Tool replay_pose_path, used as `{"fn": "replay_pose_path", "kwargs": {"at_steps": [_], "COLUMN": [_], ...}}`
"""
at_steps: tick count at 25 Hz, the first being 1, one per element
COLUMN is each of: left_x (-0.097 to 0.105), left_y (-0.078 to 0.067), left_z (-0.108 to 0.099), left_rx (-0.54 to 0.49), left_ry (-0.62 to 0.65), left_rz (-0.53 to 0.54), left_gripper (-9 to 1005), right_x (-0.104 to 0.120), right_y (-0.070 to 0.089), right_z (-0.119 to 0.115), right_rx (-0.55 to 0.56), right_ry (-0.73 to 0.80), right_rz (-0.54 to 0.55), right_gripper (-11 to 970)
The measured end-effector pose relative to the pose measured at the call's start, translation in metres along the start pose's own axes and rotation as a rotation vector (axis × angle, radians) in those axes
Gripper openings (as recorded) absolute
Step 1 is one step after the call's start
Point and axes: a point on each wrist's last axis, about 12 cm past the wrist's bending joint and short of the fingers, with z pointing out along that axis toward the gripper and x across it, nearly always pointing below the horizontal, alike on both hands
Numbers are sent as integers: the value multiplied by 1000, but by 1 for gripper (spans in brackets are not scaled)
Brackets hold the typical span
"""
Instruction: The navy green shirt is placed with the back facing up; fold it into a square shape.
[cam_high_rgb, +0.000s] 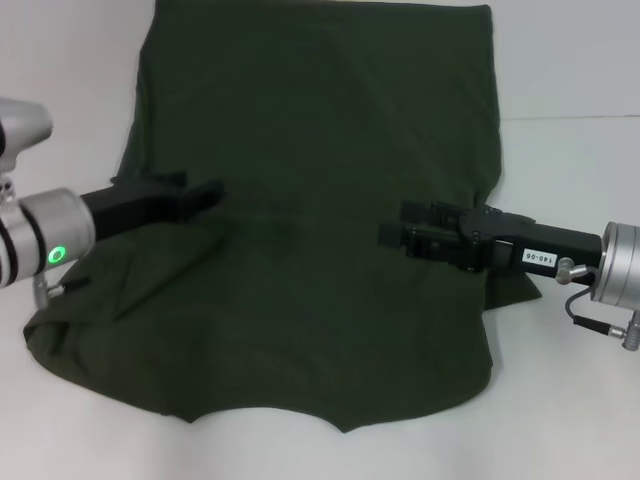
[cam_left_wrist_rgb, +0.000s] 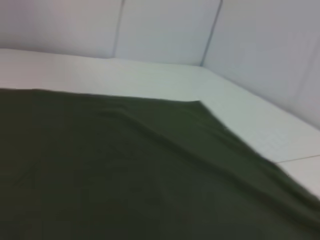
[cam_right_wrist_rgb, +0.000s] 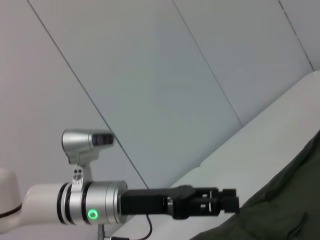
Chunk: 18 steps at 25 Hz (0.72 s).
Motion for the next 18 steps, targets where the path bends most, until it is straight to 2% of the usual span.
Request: {"fn": "replay_pose_path", "kwargs": {"at_steps": [7,13,18], "left_x": [24,33,39], "left_y": [17,24,24], "left_z": [-3,-6,-8], "left_rx": [-145,-192,-178], "left_ry": [29,42,62], "left_rz": [-2,-20,-20], "left_gripper": [649,909,921], "right_x": [-3,-6,-6], "right_y": [0,0,0], "right_z": [1,4,5], "right_rx": [-3,-10,-12], "right_ry": [3,6,8], "right_rz": [17,10,10], "right_gripper": [846,847,847]}}
